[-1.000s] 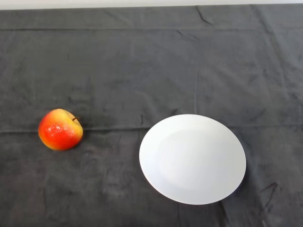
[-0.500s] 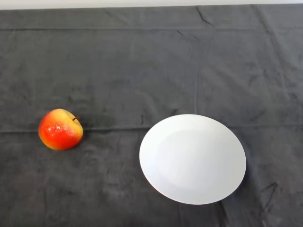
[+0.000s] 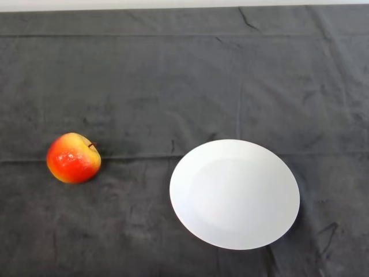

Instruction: Move the apple to the plate

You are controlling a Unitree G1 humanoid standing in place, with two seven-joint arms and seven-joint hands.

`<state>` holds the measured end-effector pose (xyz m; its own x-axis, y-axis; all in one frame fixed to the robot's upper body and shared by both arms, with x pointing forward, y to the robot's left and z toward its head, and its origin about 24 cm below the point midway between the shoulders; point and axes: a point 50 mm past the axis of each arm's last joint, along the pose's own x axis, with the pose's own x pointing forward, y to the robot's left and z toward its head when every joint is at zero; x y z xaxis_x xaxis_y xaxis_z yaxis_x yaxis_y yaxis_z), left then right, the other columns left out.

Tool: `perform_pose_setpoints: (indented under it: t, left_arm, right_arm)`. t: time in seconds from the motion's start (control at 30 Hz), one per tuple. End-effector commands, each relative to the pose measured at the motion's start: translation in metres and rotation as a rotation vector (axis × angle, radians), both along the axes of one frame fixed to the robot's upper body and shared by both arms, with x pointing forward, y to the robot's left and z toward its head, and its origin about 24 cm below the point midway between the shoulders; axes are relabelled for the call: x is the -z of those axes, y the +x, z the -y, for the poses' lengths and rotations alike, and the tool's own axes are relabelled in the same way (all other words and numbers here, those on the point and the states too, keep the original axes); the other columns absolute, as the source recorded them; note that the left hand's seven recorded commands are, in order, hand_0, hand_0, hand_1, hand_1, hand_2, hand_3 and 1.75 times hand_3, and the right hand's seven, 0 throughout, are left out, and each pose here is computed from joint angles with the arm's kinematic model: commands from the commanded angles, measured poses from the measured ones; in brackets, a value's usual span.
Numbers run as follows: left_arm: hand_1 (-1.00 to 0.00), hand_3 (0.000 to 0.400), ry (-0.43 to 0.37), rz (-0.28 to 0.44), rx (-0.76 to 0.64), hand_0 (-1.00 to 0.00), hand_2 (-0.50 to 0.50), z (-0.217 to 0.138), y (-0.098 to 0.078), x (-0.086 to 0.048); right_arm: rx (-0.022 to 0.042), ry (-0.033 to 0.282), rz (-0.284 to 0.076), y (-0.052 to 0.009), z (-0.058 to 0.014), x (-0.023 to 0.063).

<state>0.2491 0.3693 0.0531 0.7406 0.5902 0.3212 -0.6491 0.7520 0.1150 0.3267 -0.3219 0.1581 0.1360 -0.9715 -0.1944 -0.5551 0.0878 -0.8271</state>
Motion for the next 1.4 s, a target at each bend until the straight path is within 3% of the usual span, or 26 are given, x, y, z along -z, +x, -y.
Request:
perform_pose_setpoints:
  t: [0.03,1.4]
  left_arm:
    - [0.00,0.000,0.033,0.041,0.045,0.00,0.00,0.011,0.015,-0.011]
    - [0.00,0.000,0.204,-0.188,0.523,0.00,0.00,0.124,0.055,0.028]
  right_arm:
    - [0.0193,-0.008,0.007,-0.0025,0.0074,-0.0046]
    - [0.0185,-0.008,0.006,-0.0025,0.0075,-0.0045]
